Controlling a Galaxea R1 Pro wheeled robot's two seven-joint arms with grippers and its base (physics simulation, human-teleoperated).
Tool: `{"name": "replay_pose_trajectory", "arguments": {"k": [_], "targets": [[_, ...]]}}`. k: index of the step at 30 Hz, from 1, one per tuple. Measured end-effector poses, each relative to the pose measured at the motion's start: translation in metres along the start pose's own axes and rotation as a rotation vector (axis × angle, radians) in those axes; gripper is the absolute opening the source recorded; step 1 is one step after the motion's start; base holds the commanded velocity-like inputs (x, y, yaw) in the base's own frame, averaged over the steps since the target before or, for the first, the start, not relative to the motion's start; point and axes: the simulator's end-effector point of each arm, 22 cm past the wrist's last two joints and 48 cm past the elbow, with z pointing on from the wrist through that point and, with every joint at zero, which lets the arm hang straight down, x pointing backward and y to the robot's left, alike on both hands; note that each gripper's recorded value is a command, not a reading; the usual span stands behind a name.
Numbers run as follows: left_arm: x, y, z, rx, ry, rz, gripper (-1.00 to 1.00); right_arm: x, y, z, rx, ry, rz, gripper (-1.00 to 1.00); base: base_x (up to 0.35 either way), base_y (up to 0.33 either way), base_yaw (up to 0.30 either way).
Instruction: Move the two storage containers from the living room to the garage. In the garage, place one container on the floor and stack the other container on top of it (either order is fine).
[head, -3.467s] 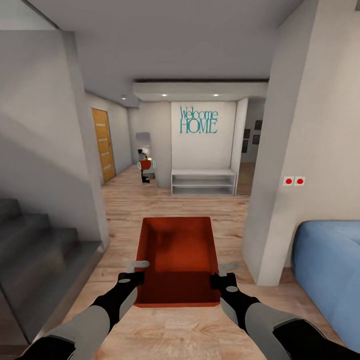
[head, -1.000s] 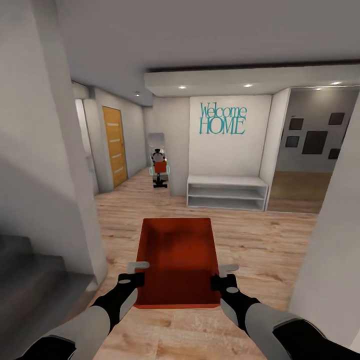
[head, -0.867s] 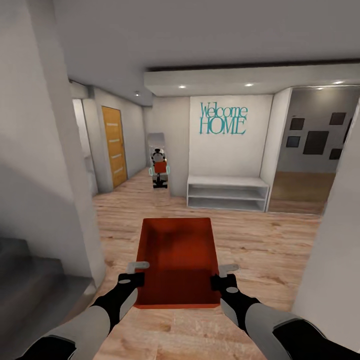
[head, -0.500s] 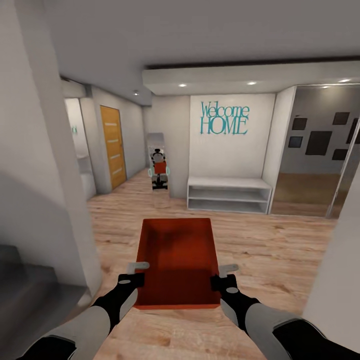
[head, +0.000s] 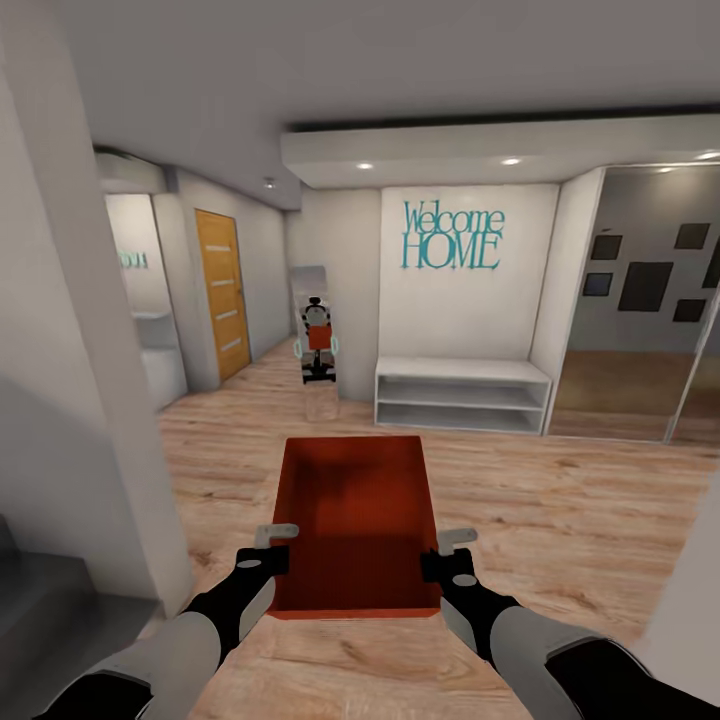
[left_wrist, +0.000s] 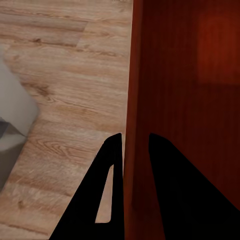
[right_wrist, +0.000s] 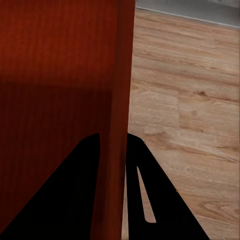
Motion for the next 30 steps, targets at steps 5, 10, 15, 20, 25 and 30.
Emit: {"name": "replay_pose_trajectory", "arguments": {"k": [5,10,15,20,25,30], "targets": [[0.0003,0.0,0.0,0.0,0.001,0.0,-1.0,0.0003,0.0,0.0,0.0,0.001,0.0,-1.0,0.323,0.0,0.0],[0.0,-0.0002,0.0,0.0,0.0,0.001,-1.0,0.0002,-0.0001,0.0,0.0,0.0,0.001,-1.0,0.323,0.0,0.0],[0.0,-0.0001,0.0,0.0,0.0,0.001,-1.0,0.0001,-0.0001,0.0,0.0,0.0,0.001,-1.0,0.323,0.0,0.0],[0.0002,-0.0001,0.0,0.0,0.0,0.0,-1.0,0.0002,-0.0001,0.0,0.0,0.0,0.0,-1.0,0.323,0.0,0.0],[0.0004,0.0,0.0,0.0,0.001,0.0,-1.0,0.0004,0.0,0.0,0.0,0.001,0.0,-1.0,0.323,0.0,0.0],[0.0006,0.0,0.0,0.0,0.001,0.0,-1.0,0.0005,0.0001,-0.0001,0.0,0.001,0.0,-1.0,0.323,0.0,0.0]]}}
